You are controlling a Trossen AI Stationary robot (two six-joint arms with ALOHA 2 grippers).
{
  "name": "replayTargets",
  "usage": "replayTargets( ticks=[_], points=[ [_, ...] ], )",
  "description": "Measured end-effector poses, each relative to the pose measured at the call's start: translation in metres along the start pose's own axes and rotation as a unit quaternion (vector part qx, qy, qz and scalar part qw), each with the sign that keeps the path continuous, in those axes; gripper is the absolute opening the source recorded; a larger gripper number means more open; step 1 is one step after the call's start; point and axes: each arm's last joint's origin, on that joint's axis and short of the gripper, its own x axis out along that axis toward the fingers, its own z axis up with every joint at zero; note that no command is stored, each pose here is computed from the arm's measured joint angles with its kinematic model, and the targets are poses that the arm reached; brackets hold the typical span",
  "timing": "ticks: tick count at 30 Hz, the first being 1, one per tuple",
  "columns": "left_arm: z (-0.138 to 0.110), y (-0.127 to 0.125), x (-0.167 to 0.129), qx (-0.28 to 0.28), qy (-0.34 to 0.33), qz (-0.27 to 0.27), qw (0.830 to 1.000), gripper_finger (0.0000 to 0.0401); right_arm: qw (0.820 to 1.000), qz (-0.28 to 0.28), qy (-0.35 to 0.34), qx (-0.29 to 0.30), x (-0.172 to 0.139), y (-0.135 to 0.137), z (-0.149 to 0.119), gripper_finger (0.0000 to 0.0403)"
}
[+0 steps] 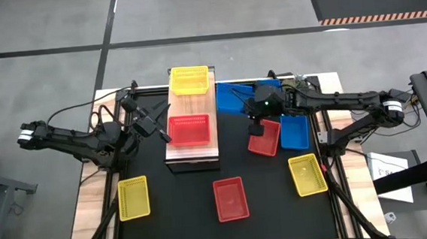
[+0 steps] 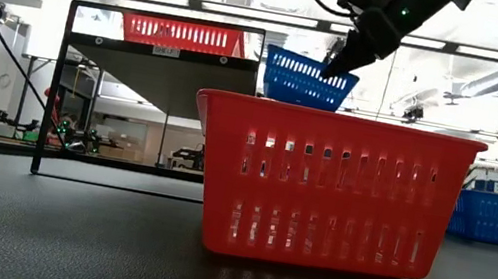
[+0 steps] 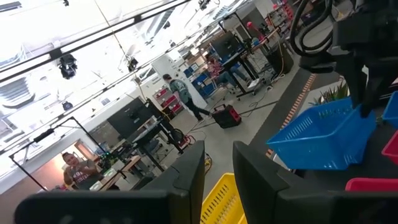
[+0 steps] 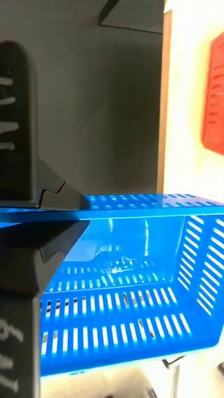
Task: Stack baskets on shelf by color
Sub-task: Put the top left blue bin on the shelf
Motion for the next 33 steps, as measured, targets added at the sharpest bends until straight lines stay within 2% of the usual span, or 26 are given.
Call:
replayTargets(
  ticks=[6, 12, 17, 24, 33],
  points=[
    [0.0, 0.0, 0.0, 0.001, 0.0, 0.0, 1.0, 0.0067, 1.0, 0.002, -0.006, -0.007, 0.001, 0.002, 0.003, 0.0009],
    [0.0, 0.0, 0.0, 0.005, 0.0, 0.0, 1.0, 0.0067, 1.0, 0.005, -0.011, -0.011, -0.01, -0.004, 0.032, 0.0009],
    [0.0, 0.0, 0.0, 0.005, 0.001, 0.0, 1.0, 0.0067, 0.999, 0.018, 0.035, -0.006, -0.009, -0.008, 0.053, 0.0009],
    [-0.001, -0.001, 0.0, 0.007, 0.003, 0.001, 1.0, 0.0067, 0.992, 0.041, 0.116, -0.004, 0.013, -0.004, 0.065, 0.0009],
    [-0.001, 0.0, 0.0, 0.008, 0.007, 0.004, 1.0, 0.0067, 0.989, 0.049, 0.136, -0.016, 0.031, 0.001, 0.067, 0.0009]
  ],
)
